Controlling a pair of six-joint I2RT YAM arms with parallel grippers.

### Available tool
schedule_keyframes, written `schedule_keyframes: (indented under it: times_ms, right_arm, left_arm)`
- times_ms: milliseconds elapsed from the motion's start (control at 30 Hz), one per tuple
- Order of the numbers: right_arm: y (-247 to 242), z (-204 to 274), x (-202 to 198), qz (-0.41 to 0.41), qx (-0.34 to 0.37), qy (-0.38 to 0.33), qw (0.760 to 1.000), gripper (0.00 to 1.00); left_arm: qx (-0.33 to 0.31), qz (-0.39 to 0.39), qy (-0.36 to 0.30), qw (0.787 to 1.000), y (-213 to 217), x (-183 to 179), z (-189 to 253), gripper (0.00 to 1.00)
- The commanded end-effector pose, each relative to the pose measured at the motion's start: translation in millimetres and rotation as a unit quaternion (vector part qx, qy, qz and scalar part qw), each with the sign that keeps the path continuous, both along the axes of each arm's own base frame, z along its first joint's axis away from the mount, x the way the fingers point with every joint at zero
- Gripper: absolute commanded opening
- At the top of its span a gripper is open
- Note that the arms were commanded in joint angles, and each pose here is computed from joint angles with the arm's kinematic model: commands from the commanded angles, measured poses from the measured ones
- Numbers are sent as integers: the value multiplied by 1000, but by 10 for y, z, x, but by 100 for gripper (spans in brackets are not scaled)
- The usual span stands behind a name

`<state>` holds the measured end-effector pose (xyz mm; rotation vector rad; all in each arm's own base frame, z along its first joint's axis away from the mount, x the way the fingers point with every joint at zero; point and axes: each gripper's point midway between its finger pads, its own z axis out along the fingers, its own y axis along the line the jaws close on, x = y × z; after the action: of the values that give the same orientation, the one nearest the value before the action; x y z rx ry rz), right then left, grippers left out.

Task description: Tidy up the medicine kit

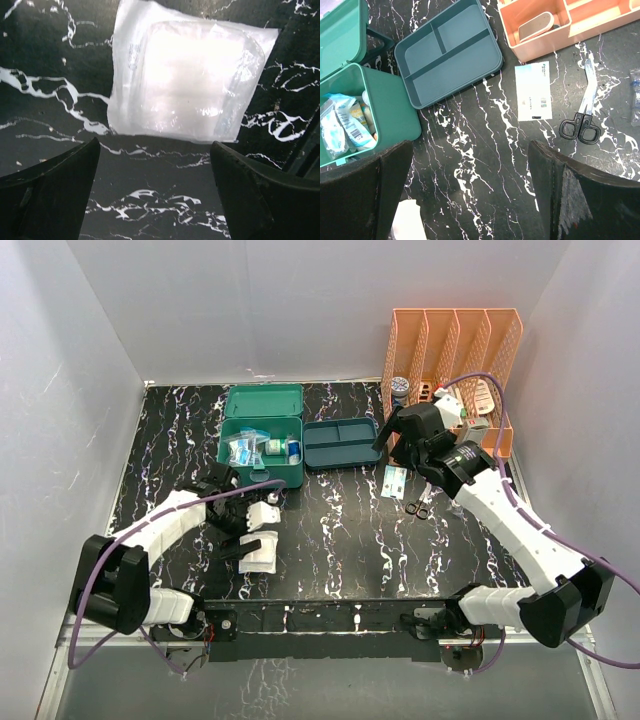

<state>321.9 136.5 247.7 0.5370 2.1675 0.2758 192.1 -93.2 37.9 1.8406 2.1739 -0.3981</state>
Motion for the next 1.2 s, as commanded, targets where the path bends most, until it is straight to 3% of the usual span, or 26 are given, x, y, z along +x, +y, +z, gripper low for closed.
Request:
schedule_keyframes:
  times_ms: [0,233,333,500,600,900,1067,1167]
  right_arm:
    - [-90,97,-34,-22,10,-18,1000,98]
    - [-145,126,-98,-32,12,-19,999,98]
    - [-166,126,-127,-38,15,-18,999,98]
    - [-192,117,-163,-44,20,-19,999,98]
    - [-202,106,-175,-47,21,-18,999,98]
    - [-169,62,-165,-46,31,-18,998,98]
    - [-114,35,-104,-42,35,-20,998,98]
    - [-59,38,-48,-34,39,-24,998,98]
  left_arm:
    - [-13,-33,-8,999,-151,12,-116,91]
    - [-6,-39,7,999,-231,-45,-263,81]
    - [-4,-39,16,999,-234,-83,-286,67]
    - [-1,-29,19,999,-224,-99,-256,34]
    - [-1,-21,14,1000,-221,-81,-173,23]
    - [-52,1,-66,996,-435,276,704,22]
    - [-88,38,-171,981,-649,927,1466,23]
    - [-88,75,-211,971,-726,1353,1708,23]
